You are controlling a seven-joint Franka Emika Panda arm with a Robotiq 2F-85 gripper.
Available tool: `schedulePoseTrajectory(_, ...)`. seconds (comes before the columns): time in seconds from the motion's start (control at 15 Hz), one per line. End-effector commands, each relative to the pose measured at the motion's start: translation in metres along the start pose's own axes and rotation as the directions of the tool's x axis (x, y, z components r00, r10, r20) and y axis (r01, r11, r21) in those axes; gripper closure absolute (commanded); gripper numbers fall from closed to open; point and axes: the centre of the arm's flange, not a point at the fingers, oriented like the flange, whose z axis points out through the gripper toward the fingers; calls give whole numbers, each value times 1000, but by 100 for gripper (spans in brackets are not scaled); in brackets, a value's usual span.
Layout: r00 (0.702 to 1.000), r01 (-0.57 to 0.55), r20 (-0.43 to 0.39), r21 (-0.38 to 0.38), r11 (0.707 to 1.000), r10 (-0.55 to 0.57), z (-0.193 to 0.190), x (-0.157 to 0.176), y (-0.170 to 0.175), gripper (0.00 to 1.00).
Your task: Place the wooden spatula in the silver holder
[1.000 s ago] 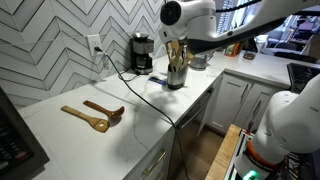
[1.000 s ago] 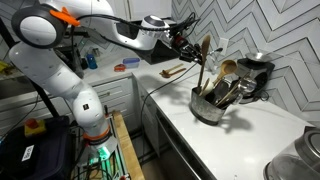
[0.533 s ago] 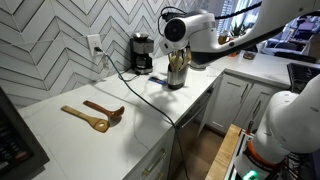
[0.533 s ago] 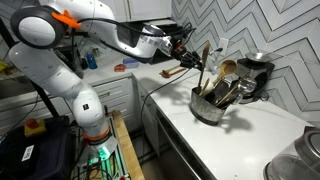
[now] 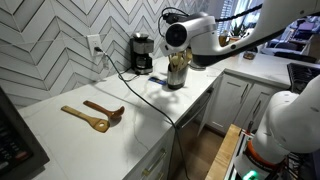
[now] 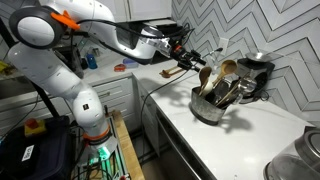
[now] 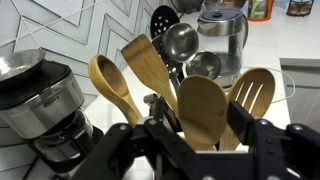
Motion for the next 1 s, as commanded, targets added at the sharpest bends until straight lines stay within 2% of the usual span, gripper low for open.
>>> schedulePoseTrajectory(0.0, 997, -71, -7, 12, 997, 72, -17, -17, -4, 1)
schedulePoseTrajectory(0.13, 992, -125, -30, 42, 991, 126, -23, -32, -1, 0)
schedulePoseTrajectory(0.4, 952, -266, -98, 213, 940, 291, -33, -71, 4, 0)
schedulePoseTrajectory(0.67, 902, -353, -99, 391, 850, 420, -36, -106, 4, 0)
schedulePoseTrajectory(0.93, 839, -392, -127, 534, 749, 529, -41, -131, -1, 0)
